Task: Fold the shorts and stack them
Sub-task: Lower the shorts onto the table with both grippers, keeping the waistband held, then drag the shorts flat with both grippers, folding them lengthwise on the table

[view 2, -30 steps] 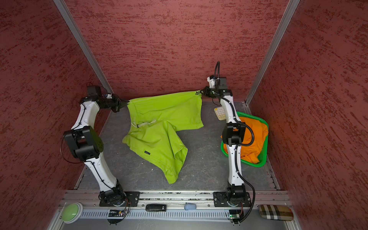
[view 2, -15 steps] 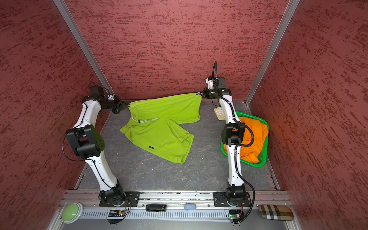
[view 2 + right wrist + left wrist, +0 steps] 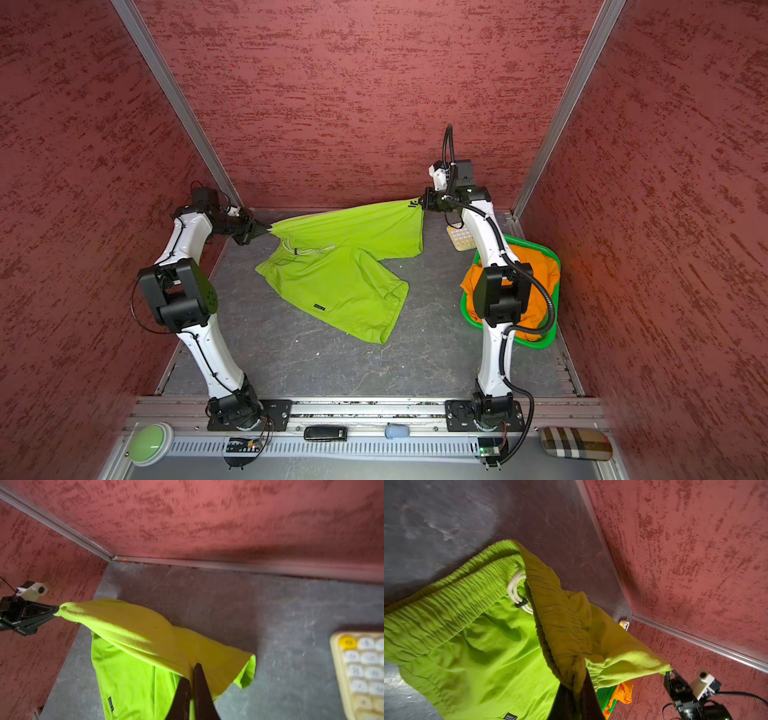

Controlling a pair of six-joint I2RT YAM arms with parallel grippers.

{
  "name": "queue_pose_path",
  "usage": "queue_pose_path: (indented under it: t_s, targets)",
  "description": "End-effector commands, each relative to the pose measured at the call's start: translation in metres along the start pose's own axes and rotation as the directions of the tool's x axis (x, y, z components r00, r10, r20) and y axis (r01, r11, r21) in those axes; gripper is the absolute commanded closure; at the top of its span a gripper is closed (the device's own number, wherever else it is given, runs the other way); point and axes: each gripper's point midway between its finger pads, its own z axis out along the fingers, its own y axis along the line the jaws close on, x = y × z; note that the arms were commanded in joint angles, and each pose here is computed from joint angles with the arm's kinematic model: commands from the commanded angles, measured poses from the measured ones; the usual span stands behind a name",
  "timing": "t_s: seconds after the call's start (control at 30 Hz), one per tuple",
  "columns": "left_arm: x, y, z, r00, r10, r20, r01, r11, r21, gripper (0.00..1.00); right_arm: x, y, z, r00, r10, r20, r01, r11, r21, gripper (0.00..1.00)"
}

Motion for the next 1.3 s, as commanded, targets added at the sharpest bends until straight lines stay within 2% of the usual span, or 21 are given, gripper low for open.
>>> queue_pose_path:
  t_s: [0.0, 0.17, 0.33, 0.43, 0.53, 0.63, 0.73, 0.83, 0.9, 1.0, 1.1, 1.2, 1.27]
  targets:
    - [-0.07, 0.072, -0.036, 0.969, -0.035, 0.243, 0.078, 0.982, -0.17, 1.0, -0.021, -0.038, -0.055, 0.98, -0.025, 0.195, -0.027, 0.966, 0.258, 1.0]
    - [-0.076, 0.088, -0.034, 0.968, -0.058, 0.243, 0.107, 0.975, -0.196, 1.0, 0.078, 0.015, -0.04, 0.995, 0.052, 0.087, -0.067, 0.982, 0.177, 1.0]
    - [-0.067, 0.114, -0.022, 0.972, -0.093, 0.218, 0.144, 0.962, -0.231, 1.0, 0.205, 0.053, -0.001, 0.982, 0.158, -0.102, -0.145, 0.981, 0.125, 1.0]
    - [-0.057, 0.134, -0.018, 0.97, -0.122, 0.211, 0.175, 0.951, -0.256, 1.0, 0.261, 0.062, 0.018, 0.963, 0.185, -0.199, -0.163, 0.979, 0.122, 1.0]
    - [-0.047, 0.15, -0.015, 0.968, -0.143, 0.207, 0.197, 0.943, -0.268, 1.0, 0.289, 0.044, 0.029, 0.945, 0.232, -0.231, -0.194, 0.965, 0.173, 1.0]
    - [-0.037, 0.16, -0.011, 0.967, -0.158, 0.198, 0.21, 0.939, -0.274, 1.0, 0.294, 0.016, 0.039, 0.932, 0.255, -0.258, -0.196, 0.952, 0.234, 1.0]
    - [-0.025, 0.16, -0.005, 0.97, -0.168, 0.174, 0.211, 0.94, -0.269, 1.0, 0.281, -0.023, 0.047, 0.932, 0.259, -0.253, -0.174, 0.933, 0.314, 1.0]
    - [-0.009, 0.142, 0.011, 0.983, -0.128, 0.132, 0.159, 0.952, -0.262, 1.0, 0.248, -0.071, 0.052, 0.941, 0.258, -0.219, -0.155, 0.904, 0.398, 1.0]
    - [0.001, 0.127, 0.024, 0.991, -0.098, 0.095, 0.119, 0.958, -0.261, 1.0, 0.212, -0.092, 0.052, 0.95, 0.244, -0.194, -0.144, 0.895, 0.422, 1.0]
    - [0.005, 0.113, 0.033, 0.994, -0.088, 0.065, 0.101, 0.964, -0.246, 1.0, 0.156, -0.087, 0.038, 0.974, 0.184, -0.135, -0.112, 0.9, 0.421, 1.0]
    - [0.0, 0.104, 0.025, 0.993, -0.089, 0.081, 0.105, 0.969, -0.223, 1.0, 0.115, -0.066, 0.012, 0.988, 0.127, -0.087, -0.082, 0.912, 0.403, 1.0]
    - [-0.006, 0.091, 0.005, 0.989, -0.081, 0.123, 0.103, 0.977, -0.189, 1.0, 0.104, -0.041, -0.021, 0.996, 0.077, -0.048, -0.054, 0.924, 0.379, 1.0]
    - [-0.007, 0.085, -0.007, 0.986, -0.072, 0.153, 0.098, 0.98, -0.176, 1.0, 0.119, -0.035, -0.038, 0.997, 0.04, -0.061, -0.012, 0.913, 0.408, 1.0]
